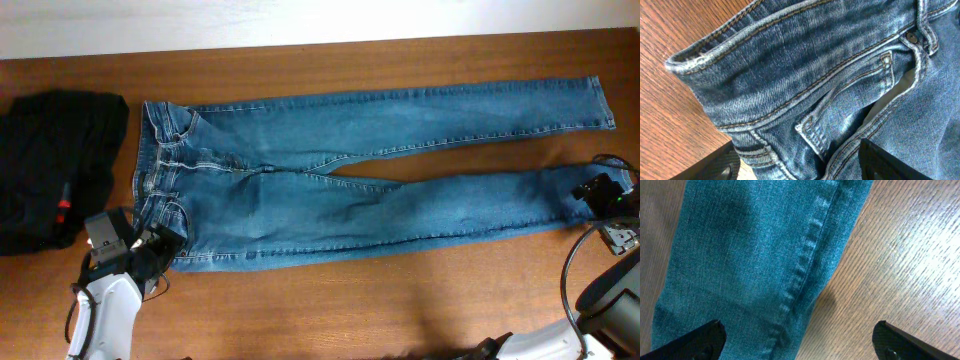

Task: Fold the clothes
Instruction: 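Grasp the front edge of the jeans with both grippers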

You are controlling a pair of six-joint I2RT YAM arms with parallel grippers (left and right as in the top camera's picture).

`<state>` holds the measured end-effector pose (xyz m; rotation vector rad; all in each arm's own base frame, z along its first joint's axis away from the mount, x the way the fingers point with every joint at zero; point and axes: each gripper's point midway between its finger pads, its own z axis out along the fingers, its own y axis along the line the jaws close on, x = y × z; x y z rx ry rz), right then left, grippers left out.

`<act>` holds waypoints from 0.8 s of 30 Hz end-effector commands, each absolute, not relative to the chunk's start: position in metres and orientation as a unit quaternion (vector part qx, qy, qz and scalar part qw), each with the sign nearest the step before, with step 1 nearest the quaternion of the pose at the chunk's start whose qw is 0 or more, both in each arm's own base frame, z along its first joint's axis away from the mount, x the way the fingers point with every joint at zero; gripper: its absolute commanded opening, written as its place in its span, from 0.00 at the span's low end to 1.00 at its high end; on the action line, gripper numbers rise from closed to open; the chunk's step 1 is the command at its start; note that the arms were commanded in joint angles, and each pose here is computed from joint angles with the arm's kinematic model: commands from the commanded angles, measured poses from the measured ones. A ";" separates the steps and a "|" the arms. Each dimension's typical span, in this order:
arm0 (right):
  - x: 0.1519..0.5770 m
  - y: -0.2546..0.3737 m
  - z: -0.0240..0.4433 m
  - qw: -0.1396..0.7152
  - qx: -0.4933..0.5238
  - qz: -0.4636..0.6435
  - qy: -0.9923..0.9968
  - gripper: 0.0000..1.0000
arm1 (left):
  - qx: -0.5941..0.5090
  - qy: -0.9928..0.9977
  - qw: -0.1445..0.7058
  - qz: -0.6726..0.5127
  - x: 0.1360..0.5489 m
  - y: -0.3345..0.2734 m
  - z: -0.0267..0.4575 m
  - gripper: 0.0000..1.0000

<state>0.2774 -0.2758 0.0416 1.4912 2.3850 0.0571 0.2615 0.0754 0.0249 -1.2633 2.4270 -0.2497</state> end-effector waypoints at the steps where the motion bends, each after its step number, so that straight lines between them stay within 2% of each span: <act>1: 0.271 -0.283 0.037 0.155 0.529 0.002 0.835 0.99 | -0.453 0.866 0.189 -0.091 0.259 0.075 0.020 0.75; 19: 0.277 -0.294 -0.001 0.145 0.542 -0.001 0.828 0.99 | -0.453 0.866 0.189 -0.091 0.259 0.075 0.020 0.75; 21: 0.278 -0.295 -0.001 0.148 0.542 -0.002 0.828 0.99 | -0.453 0.866 0.189 -0.091 0.259 0.075 0.020 0.72; 24: 0.279 -0.296 0.000 0.151 0.541 -0.002 0.827 0.90 | -0.453 0.866 0.189 -0.091 0.259 0.075 0.020 0.58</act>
